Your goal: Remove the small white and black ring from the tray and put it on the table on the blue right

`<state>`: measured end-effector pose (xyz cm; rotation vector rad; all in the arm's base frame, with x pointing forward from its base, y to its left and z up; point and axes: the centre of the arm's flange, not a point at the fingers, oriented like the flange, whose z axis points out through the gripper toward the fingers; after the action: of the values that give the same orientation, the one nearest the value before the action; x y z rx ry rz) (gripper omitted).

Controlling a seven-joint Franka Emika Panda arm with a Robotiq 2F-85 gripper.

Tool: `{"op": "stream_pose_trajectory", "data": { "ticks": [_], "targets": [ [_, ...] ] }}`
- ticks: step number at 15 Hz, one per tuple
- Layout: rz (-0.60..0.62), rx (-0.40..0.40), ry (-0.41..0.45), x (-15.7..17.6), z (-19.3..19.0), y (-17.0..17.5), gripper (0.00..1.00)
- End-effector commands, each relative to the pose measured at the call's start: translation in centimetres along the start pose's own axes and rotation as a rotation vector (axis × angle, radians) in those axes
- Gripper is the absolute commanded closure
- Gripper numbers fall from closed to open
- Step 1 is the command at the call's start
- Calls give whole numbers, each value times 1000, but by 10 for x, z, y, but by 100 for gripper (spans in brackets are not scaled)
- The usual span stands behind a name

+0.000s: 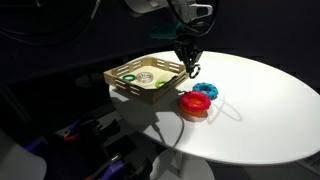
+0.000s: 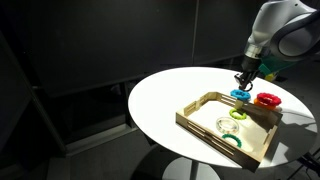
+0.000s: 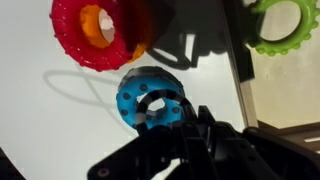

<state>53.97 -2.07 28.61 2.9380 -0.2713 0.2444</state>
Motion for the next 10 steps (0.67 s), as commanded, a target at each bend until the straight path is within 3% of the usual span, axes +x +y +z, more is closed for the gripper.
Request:
{"op": "stream_pose_trajectory", "data": {
  "ticks": [1,5,6,10],
  "targets": [
    [43,-58,-24,5,13,13,95],
    [72,-82,-51,3,23,23,94],
    [77,-84,-56,3,25,24,73],
    [82,-85,-66,3,25,25,42]
  ]
}}
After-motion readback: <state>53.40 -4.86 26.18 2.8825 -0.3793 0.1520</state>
